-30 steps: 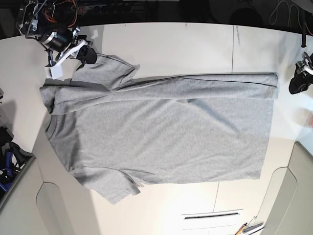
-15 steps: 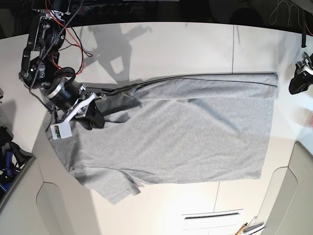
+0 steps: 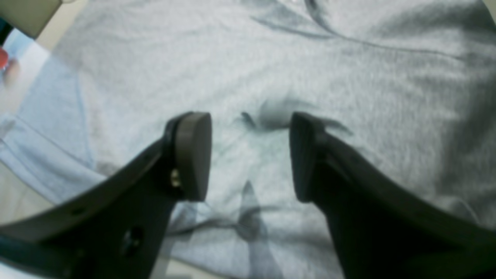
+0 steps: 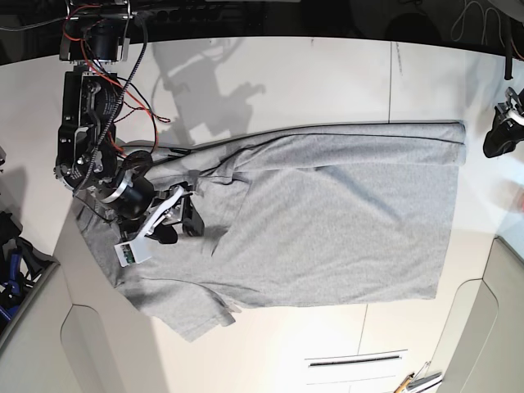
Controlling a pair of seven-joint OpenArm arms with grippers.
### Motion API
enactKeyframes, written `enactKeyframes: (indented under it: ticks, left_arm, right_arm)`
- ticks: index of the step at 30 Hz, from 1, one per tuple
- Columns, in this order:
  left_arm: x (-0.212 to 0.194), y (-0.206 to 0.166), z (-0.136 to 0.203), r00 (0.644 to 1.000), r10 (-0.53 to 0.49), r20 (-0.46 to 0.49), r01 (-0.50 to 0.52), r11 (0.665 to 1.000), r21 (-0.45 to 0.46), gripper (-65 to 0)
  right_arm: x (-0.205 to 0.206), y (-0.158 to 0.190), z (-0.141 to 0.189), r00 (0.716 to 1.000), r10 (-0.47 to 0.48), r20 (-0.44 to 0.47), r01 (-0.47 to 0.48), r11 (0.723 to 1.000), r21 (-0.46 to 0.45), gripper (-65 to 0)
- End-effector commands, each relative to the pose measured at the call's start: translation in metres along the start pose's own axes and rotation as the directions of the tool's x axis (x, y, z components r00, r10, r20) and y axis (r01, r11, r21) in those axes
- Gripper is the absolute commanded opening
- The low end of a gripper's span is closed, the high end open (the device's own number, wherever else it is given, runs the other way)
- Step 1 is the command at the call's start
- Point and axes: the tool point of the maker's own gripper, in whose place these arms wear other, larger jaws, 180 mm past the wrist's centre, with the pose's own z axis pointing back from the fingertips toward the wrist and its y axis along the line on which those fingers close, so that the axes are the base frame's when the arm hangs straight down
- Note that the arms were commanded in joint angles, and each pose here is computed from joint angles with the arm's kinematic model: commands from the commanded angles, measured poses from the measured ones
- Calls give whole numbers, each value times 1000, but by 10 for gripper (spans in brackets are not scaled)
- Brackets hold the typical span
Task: Fold the T-shirt properly
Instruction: 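Grasp the folded edge with both grippers and lift it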
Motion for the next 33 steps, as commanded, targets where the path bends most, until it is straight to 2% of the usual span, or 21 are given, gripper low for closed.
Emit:
enactKeyframes:
  ticks: [1,6,8,10,11,15,21,26,30,33]
  left_arm:
    - [17,-5,4,999,-25,41,26,999,-24,-362]
    - [9,-24,1,1000,27,0,-27,993,-118,-377]
    - [2,-30,-4,999,24,-28,-28,990,-137,-438]
    - [-6,-36,-10,998,16,-57,-24,988,-155,-516]
    - [-10,-40,-14,997,8,-74,-20,987,-162,-553]
    - [-20,-49,-31,992,-52,-118,32,986,-167,-650]
    - [-29,-55,-57,973,-192,-127,175,976,-131,-650]
    - [-59,-56,-69,924,-316,-215,296,948,-121,-650]
    - [-78,-45,-72,898,-331,-290,320,944,-85,-650]
    - [-81,-35,-71,896,-317,-312,320,947,-43,-650]
  right_arm:
    - [20,-3,5,998,22,54,-22,1000,-4,-334]
    - [23,-33,24,998,-2,56,7,996,-85,-398]
    - [20,-49,34,998,-39,58,45,992,-121,-481]
    - [15,-60,44,994,-96,57,103,986,-134,-613]
    - [12,-64,49,990,-129,63,137,982,-132,-650]
    - [-1,-79,70,963,-242,115,256,958,-128,-650]
    - [-40,-97,94,944,-310,113,327,925,-195,-650]
    - [-70,-104,102,950,-303,76,312,910,-273,-650]
    - [-79,-116,105,957,-286,57,288,901,-325,-650]
    - [-86,-132,108,955,-293,44,289,891,-351,-650]
